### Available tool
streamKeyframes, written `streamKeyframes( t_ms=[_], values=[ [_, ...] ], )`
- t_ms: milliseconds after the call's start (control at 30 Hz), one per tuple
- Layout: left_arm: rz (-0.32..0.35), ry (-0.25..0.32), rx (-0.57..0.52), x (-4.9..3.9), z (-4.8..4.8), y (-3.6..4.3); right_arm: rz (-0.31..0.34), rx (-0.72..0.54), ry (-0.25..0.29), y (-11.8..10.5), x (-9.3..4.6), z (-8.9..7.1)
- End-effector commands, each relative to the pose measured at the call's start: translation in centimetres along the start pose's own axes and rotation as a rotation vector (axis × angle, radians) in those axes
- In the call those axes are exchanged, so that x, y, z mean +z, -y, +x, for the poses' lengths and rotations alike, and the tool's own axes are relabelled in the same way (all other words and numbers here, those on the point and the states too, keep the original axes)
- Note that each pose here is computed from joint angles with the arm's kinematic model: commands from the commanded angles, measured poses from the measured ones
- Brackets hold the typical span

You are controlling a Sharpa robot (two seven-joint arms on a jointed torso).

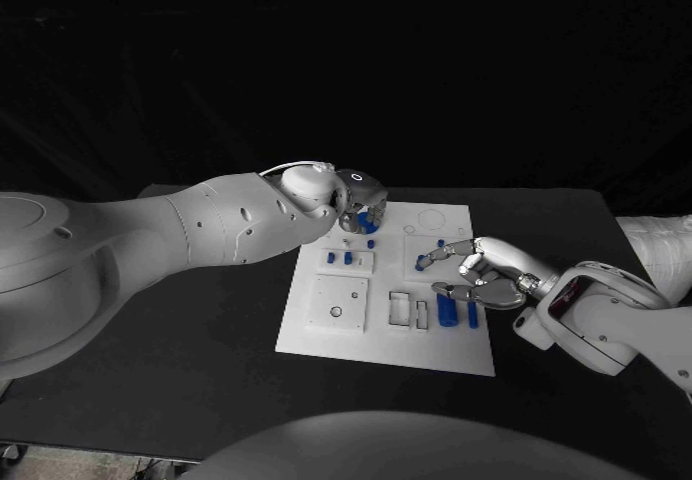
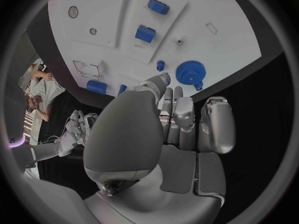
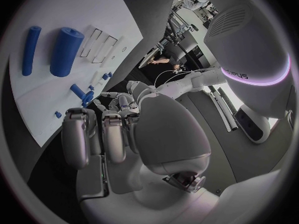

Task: Assemble the parts on the task board

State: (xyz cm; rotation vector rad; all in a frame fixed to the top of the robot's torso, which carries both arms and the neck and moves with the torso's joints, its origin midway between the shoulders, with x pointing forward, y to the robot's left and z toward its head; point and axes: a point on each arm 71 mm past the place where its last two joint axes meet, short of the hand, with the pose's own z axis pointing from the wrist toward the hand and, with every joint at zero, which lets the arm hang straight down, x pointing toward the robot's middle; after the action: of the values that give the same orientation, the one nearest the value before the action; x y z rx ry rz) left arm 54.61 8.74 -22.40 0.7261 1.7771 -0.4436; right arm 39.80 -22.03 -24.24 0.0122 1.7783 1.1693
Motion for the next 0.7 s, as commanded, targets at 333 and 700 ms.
streamKeyframes(
  t_ms=[333, 700],
  values=[
    [0.044, -0.026, -0.016, 0.19, 0.50, 1.21, -0.004, 0.006, -0.012, 0.0, 0.1, 0.1],
    [0.041, -0.052, -0.019, 0.48, 1.40, 1.41, -0.005, 0.010, -0.014, 0.1, 0.0, 0.1]
  ],
)
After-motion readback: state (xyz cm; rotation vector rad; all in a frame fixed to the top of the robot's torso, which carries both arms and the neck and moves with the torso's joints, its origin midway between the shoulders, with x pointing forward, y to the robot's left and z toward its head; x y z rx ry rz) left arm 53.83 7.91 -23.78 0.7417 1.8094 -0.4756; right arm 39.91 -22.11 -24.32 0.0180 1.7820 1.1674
